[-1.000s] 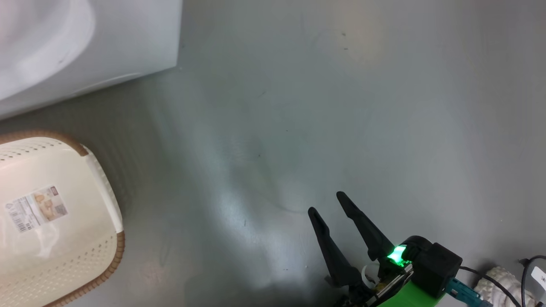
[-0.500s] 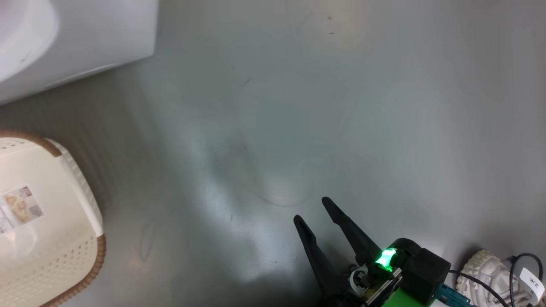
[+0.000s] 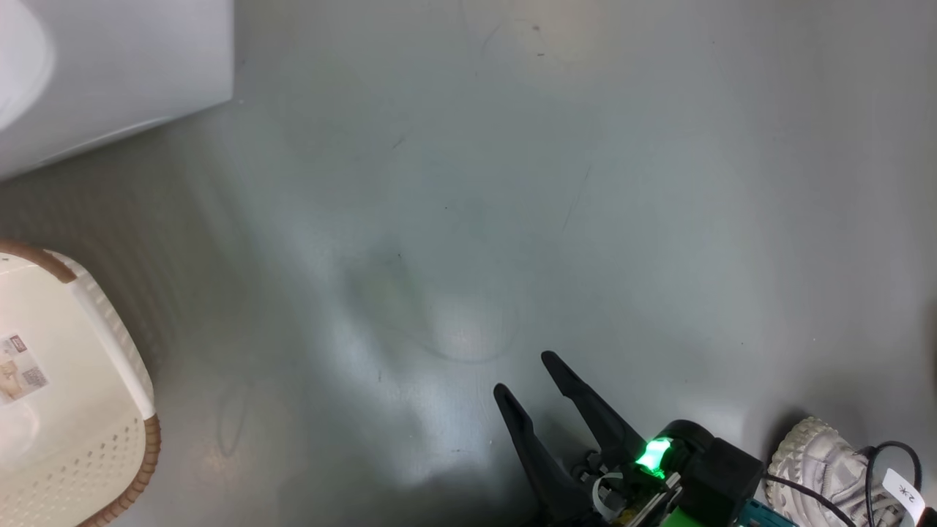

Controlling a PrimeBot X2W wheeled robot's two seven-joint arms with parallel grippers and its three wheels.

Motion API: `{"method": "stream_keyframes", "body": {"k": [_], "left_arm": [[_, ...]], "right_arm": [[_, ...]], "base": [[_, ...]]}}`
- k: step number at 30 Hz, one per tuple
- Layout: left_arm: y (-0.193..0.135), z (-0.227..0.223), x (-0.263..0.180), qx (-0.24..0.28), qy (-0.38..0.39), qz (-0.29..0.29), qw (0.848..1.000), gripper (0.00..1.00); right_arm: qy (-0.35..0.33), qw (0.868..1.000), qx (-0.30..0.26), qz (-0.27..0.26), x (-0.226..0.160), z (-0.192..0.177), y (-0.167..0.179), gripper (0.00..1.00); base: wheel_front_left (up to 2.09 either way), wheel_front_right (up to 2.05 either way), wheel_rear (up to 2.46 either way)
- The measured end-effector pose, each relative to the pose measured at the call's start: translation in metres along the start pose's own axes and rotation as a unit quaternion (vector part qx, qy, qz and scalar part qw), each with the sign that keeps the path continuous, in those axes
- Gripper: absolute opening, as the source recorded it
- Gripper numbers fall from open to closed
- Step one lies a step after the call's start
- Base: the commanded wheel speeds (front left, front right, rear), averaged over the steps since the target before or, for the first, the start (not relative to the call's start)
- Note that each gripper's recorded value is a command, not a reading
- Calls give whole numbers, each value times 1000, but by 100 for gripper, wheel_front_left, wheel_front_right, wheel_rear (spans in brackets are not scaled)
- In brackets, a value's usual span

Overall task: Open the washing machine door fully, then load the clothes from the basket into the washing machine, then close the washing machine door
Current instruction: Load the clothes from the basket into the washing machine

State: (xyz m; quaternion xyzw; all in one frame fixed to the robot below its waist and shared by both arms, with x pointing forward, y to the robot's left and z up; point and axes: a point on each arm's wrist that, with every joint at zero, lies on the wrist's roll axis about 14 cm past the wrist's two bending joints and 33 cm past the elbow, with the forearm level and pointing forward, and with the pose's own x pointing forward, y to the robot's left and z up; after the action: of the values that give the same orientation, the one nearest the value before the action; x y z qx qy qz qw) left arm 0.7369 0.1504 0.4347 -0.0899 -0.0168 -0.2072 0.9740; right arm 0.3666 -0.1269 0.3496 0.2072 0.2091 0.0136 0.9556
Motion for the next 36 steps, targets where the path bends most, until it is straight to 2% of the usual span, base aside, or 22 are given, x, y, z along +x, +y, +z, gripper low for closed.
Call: {"method": "stream_keyframes", "body": {"k": [5, 6, 7, 8, 18, 36], "left_arm": [[7, -25, -6, 2, 56, 9, 998, 0], [8, -27, -7, 2, 62, 10, 998, 3], [8, -27, -7, 3, 64, 10, 998, 44], [9, -27, -8, 4, 68, 14, 998, 100], [5, -36, -22, 7, 108, 20, 994, 100], [-28, -18, -69, -14, 73, 22, 997, 100]], "right_arm": [[1, 1000, 1, -2, -2, -1, -1, 100], [1, 1000, 1, -2, -2, 0, -1, 100], [0, 1000, 1, -2, -2, 0, -1, 100], [-1, 1000, 1, -2, -1, 1, 0, 100], [-12, 1000, 3, 1, 1, 7, -1, 100], [-53, 998, -11, 31, 12, 32, 5, 100]], "base": [[0, 0, 0], [0, 0, 0], [0, 0, 0], [0, 0, 0], [0, 0, 0], [0, 0, 0]]}}
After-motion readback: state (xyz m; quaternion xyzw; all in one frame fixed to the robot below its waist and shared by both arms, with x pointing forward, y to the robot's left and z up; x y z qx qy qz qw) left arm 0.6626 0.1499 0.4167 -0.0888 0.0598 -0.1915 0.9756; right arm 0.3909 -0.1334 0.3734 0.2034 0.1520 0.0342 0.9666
